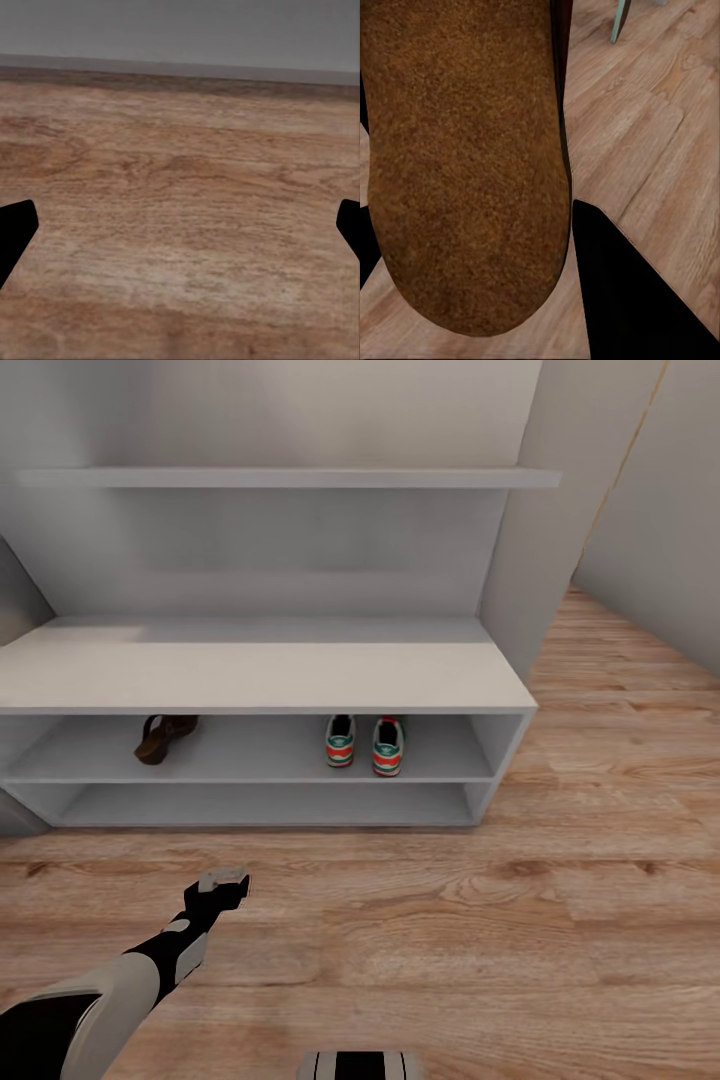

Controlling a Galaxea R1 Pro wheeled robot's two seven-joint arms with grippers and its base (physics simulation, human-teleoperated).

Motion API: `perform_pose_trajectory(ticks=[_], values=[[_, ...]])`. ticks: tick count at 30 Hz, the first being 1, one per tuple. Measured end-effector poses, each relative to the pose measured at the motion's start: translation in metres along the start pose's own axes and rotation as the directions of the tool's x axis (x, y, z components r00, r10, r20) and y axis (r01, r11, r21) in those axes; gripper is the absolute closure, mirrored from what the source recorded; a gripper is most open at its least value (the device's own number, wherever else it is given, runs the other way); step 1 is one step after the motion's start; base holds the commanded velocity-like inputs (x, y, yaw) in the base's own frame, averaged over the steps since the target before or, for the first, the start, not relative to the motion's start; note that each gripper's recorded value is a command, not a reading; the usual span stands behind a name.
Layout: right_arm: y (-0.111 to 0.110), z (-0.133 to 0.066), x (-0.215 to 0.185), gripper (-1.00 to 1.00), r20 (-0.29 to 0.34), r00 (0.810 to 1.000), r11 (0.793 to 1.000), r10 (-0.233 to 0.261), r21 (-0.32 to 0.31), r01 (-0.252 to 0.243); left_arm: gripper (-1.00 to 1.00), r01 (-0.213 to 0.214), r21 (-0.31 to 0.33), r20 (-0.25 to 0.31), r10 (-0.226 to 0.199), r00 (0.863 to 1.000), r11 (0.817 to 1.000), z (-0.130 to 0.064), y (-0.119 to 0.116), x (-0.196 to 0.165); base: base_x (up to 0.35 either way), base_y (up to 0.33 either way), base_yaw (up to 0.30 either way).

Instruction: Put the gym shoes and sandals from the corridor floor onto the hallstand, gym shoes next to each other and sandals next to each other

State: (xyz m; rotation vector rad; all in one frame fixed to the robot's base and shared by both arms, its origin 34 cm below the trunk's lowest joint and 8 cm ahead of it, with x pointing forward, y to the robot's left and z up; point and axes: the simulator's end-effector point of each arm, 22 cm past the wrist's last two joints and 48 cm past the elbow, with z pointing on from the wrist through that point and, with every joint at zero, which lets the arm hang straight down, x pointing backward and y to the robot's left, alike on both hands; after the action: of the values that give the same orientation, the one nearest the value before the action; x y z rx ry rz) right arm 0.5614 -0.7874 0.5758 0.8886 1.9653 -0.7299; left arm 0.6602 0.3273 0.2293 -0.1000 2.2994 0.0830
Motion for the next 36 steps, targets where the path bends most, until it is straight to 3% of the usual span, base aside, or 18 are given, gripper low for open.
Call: perform_pose_trajectory(ticks=[36], values=[[-0.0001, 0.0001, -0.0003, 1.0, 0.001, 1.0, 1.0, 0.0, 0.0, 0.0, -1.0, 0.0, 0.0, -0.002, 0.0, 1.0, 1.0, 0.0001, -0.0004, 0.0007, -0.141, 0.306, 0.0]])
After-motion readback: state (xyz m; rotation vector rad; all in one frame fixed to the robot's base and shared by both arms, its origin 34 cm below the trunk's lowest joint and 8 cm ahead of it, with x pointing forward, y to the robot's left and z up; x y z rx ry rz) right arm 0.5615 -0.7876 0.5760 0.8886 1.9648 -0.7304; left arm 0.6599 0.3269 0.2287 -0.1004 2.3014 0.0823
